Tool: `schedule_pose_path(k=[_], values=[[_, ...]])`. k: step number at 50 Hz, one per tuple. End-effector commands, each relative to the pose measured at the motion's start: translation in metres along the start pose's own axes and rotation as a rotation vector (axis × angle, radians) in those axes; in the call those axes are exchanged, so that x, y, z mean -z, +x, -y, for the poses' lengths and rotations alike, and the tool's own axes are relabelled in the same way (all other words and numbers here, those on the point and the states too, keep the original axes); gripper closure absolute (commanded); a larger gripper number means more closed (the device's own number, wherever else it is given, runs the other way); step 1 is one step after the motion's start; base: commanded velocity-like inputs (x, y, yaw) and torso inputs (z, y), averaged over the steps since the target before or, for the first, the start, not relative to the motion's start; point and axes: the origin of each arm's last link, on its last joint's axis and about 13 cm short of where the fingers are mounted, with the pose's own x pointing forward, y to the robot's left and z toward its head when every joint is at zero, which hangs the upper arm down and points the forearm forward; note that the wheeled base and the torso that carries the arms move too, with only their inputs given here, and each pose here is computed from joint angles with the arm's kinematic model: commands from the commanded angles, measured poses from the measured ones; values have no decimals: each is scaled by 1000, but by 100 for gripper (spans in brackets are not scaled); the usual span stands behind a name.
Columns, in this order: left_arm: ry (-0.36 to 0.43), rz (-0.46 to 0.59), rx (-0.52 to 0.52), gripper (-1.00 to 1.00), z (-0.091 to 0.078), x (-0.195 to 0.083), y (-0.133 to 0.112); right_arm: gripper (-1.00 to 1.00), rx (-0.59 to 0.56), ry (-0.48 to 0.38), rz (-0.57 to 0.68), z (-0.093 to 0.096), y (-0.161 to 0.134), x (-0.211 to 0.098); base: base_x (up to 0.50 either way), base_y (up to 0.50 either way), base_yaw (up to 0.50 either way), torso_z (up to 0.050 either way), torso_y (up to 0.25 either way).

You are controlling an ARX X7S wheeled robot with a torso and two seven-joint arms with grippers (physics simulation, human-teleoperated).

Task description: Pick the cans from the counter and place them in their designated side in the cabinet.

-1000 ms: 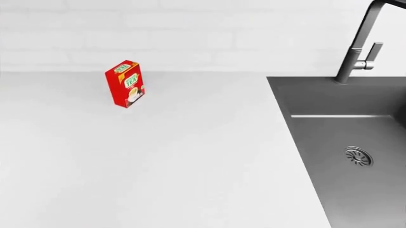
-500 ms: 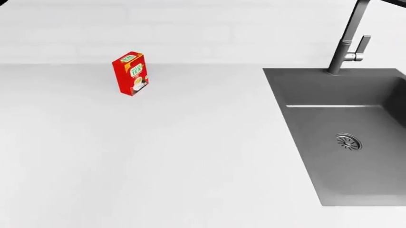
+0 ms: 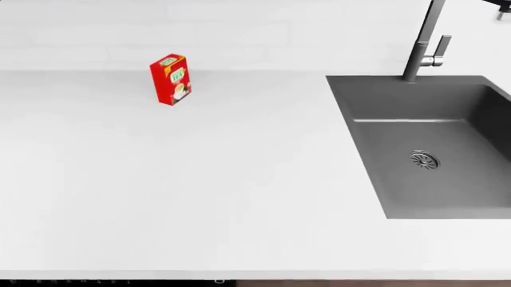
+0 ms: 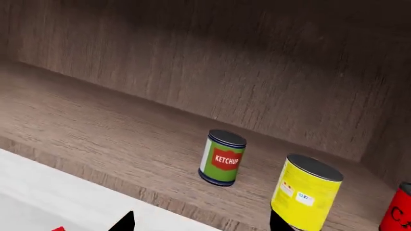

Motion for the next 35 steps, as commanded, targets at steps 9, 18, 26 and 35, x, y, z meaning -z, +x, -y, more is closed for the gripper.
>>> schedule_pose_path(k=[9, 18, 26, 35], values=[[4, -8, 5, -100, 0, 5, 4, -100, -69, -41, 171, 6, 3, -9, -191, -21, 0, 0, 0], [-4, -8, 4, -100, -3, 10, 4, -100, -108, -10, 216, 8, 0, -11, -181, -13, 0, 0, 0], [-11, -10, -2, -100, -8, 16, 5, -100, -117, 17, 231, 15, -4, -10, -168, 0, 0, 0, 0], [-21, -16, -3, -100, -11, 19, 7, -100, -115, 24, 235, 19, -5, -8, -171, 0, 0, 0, 0]])
